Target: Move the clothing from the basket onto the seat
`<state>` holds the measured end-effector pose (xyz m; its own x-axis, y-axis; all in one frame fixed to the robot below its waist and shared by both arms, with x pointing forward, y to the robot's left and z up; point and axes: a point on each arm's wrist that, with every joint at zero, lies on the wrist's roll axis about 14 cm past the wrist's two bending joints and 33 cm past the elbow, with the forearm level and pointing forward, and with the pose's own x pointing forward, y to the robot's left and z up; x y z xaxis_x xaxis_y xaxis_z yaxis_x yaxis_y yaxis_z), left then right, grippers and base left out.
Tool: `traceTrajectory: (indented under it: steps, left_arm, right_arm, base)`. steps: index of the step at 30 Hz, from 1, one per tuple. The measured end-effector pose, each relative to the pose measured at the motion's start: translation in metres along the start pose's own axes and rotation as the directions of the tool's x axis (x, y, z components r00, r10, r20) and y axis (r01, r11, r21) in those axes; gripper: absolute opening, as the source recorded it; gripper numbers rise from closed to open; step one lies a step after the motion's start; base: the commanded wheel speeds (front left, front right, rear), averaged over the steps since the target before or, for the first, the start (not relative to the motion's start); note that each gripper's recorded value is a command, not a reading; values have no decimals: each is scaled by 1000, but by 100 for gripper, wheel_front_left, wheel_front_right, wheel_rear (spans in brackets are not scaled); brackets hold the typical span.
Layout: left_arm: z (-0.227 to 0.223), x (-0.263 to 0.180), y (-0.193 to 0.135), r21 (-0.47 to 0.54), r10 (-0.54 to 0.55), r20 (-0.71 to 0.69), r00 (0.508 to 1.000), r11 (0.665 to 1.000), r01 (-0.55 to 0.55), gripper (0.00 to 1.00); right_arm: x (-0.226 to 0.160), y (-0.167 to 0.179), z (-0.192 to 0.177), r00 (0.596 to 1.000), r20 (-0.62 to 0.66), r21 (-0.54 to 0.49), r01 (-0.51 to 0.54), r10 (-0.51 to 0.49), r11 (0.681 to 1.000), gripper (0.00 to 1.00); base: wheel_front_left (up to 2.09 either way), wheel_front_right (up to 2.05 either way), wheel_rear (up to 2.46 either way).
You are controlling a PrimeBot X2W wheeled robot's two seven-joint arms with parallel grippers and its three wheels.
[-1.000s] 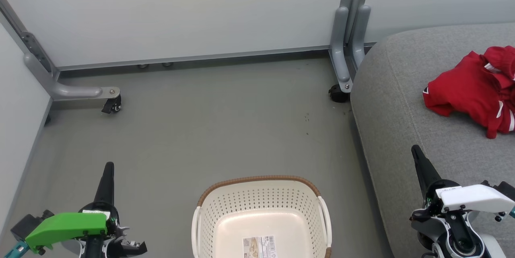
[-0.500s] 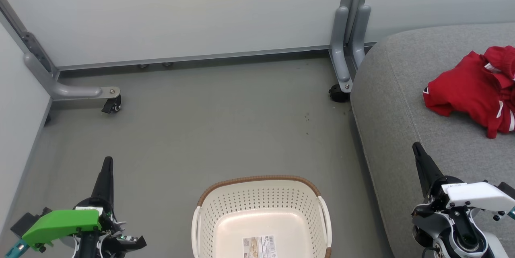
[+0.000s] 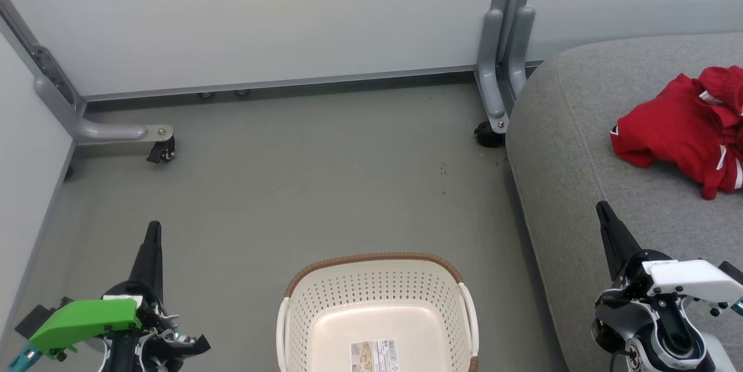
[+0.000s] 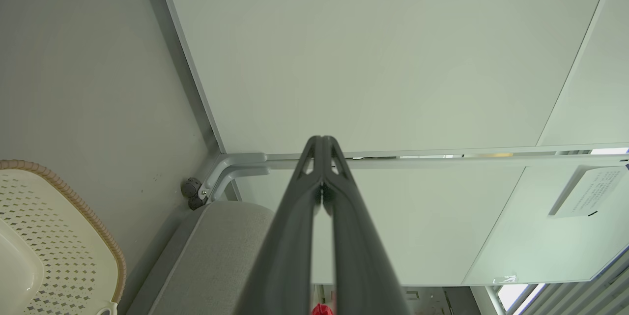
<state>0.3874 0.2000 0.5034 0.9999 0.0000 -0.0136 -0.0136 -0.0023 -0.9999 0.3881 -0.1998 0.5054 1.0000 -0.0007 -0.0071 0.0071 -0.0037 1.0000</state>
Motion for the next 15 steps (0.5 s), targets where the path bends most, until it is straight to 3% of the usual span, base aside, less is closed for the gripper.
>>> traceTrajectory:
  steps: [15]
  left_arm:
    - [0, 0, 0, 0, 0, 0, 1000, 1000, 0, 0]
  right_arm:
    - [0, 0, 1, 1000, 2, 1, 0, 0, 1000, 0]
  base:
    - [0, 0, 0]
